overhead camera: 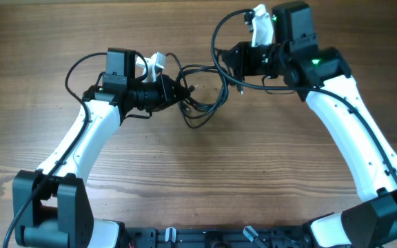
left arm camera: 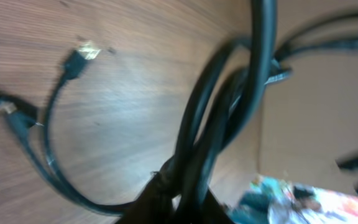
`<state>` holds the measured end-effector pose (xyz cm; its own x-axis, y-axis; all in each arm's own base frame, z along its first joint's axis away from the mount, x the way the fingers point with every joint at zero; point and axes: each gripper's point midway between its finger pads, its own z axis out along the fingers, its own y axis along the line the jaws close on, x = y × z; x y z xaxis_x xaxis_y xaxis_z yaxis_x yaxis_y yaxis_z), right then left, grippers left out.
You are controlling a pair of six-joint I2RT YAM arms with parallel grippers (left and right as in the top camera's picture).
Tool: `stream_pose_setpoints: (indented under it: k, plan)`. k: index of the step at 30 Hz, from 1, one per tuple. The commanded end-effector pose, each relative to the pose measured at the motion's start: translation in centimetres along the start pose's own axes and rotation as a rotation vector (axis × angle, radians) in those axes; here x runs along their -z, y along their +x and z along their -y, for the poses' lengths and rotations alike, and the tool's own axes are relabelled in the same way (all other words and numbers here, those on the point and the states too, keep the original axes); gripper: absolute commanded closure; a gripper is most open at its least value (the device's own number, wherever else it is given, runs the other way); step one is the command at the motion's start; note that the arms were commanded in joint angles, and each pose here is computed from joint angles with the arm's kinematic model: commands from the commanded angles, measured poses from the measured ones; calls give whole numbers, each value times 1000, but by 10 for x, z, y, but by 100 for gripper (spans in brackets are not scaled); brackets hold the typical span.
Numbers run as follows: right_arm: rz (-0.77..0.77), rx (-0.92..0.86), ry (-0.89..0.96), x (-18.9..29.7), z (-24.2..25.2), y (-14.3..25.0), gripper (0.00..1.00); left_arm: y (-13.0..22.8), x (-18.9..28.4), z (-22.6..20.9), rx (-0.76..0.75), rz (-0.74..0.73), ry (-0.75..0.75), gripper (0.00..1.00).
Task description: Untangle cables
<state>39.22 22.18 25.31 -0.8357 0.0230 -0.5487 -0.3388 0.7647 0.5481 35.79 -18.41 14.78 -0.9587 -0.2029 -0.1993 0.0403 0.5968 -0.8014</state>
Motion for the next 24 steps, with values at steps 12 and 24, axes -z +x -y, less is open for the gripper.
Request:
stream_pose_setpoints:
  k: [12, 24]
  plan:
    - [41, -310, 122, -14, -4, 6, 96, -39, 29, -67, 201, 231, -305, 79]
    - [91, -1143, -10, -16, -25, -9, 96, -18, -3, -3, 82, 94, -64, 54]
